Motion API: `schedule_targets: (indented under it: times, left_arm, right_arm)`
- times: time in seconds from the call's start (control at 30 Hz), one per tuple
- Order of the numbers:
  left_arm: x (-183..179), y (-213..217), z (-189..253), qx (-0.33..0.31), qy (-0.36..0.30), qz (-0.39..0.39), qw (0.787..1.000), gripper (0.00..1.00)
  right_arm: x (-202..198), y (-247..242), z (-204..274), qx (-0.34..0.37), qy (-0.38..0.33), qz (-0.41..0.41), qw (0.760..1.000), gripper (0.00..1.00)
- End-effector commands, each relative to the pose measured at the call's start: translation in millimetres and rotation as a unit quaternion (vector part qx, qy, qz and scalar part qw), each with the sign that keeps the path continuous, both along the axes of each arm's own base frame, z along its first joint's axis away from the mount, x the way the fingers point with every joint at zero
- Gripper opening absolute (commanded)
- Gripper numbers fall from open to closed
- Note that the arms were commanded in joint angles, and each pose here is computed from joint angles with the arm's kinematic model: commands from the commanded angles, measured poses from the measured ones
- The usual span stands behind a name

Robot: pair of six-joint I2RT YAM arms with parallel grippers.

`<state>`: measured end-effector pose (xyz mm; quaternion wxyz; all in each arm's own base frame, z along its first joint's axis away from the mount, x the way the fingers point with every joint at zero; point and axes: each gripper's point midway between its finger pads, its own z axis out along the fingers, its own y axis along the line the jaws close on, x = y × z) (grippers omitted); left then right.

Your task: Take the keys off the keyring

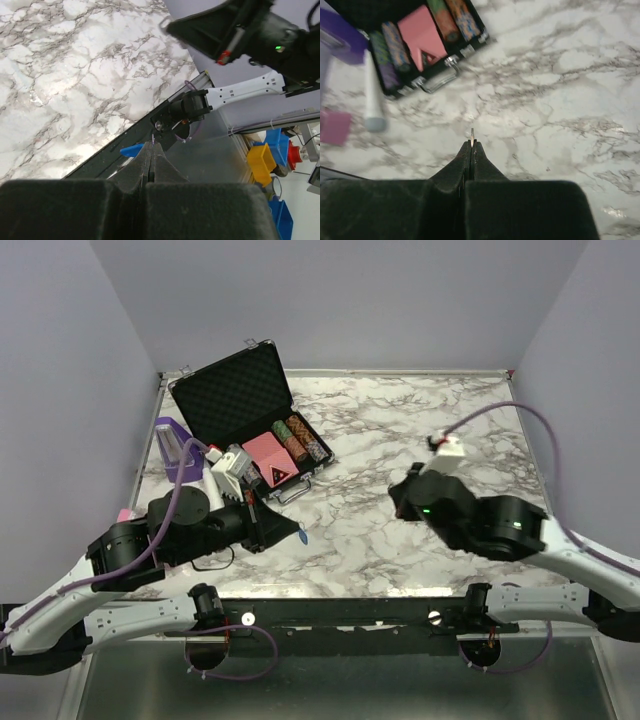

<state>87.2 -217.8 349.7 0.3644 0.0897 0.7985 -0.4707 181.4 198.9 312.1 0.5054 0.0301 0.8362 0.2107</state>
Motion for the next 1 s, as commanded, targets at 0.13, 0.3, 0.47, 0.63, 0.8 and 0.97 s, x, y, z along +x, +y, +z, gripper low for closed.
schedule_targets:
  times: [0.13, 0.3, 0.47, 0.63, 0.8, 0.97]
  left_arm:
    - [0, 10, -14, 0.005, 0.015, 0.019, 1.0, 0.0]
    - [-2, 21, -19, 0.014, 0.017, 0.027, 0.999, 0.0]
    - [-3, 28, -25, 0.007, 0.018, 0.036, 0.999, 0.0]
    - [-3, 32, -31, 0.009, 0.02, 0.04, 0.999, 0.0]
    - [-2, 32, -35, 0.013, 0.02, 0.042, 0.999, 0.0]
    - [-2, 30, -38, 0.018, 0.023, 0.04, 0.999, 0.0]
  right_arm:
    - [51, -1, -85, -0.033, 0.158, 0.05, 0.986, 0.01]
    - [70, 4, -81, 0.023, 0.171, 0.065, 0.983, 0.01]
    - [79, 7, -89, 0.01, 0.187, 0.058, 0.981, 0.01]
    - [92, 6, -89, -0.005, 0.177, 0.046, 0.983, 0.01]
    - [107, 5, -100, -0.036, 0.176, 0.036, 0.983, 0.01]
    - [120, 3, -108, -0.067, 0.178, 0.023, 0.981, 0.07]
